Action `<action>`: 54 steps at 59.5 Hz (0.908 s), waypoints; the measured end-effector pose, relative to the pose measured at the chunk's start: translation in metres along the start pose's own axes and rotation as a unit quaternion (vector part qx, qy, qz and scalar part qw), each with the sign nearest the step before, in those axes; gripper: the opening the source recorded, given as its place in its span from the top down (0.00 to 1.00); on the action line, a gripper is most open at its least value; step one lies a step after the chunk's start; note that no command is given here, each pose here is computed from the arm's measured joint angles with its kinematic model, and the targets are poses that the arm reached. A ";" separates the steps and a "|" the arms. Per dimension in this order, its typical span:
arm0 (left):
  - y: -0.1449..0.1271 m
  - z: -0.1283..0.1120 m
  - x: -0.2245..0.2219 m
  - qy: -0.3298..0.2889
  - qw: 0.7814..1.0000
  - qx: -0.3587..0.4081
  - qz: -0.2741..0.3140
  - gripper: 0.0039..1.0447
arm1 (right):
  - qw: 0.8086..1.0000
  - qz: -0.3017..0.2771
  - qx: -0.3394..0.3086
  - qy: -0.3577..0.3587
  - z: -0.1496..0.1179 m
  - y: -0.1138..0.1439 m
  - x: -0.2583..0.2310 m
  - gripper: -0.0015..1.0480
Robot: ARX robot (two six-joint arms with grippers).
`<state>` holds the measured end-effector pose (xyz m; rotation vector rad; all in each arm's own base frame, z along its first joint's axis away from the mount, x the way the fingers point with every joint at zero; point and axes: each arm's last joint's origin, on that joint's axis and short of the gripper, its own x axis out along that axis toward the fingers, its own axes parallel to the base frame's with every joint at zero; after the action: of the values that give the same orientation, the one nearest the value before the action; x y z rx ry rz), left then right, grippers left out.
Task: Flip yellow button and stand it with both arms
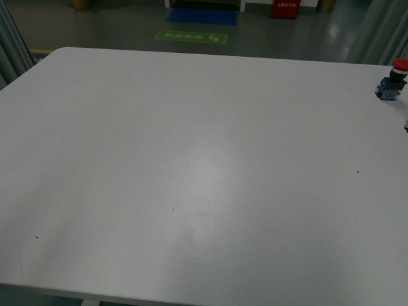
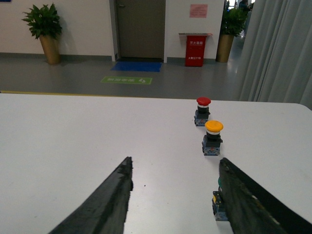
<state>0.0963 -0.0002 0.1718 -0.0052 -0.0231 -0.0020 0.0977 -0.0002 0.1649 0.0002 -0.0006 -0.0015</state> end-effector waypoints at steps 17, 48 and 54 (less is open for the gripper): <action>0.000 0.000 0.000 0.000 1.000 0.000 0.000 0.06 | 1.000 0.000 0.000 0.000 0.000 0.000 0.000 0.07; 0.000 0.000 0.000 0.000 1.000 0.000 0.000 0.06 | 1.000 0.000 0.000 0.000 0.000 0.000 0.000 0.07; 0.000 0.000 0.000 0.000 1.000 0.000 0.000 0.06 | 1.000 0.000 0.000 0.000 0.000 0.000 0.000 0.07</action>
<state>0.0963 -0.0002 0.1718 -0.0052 -0.0231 -0.0020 0.0977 -0.0003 0.1649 0.0006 -0.0006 -0.0019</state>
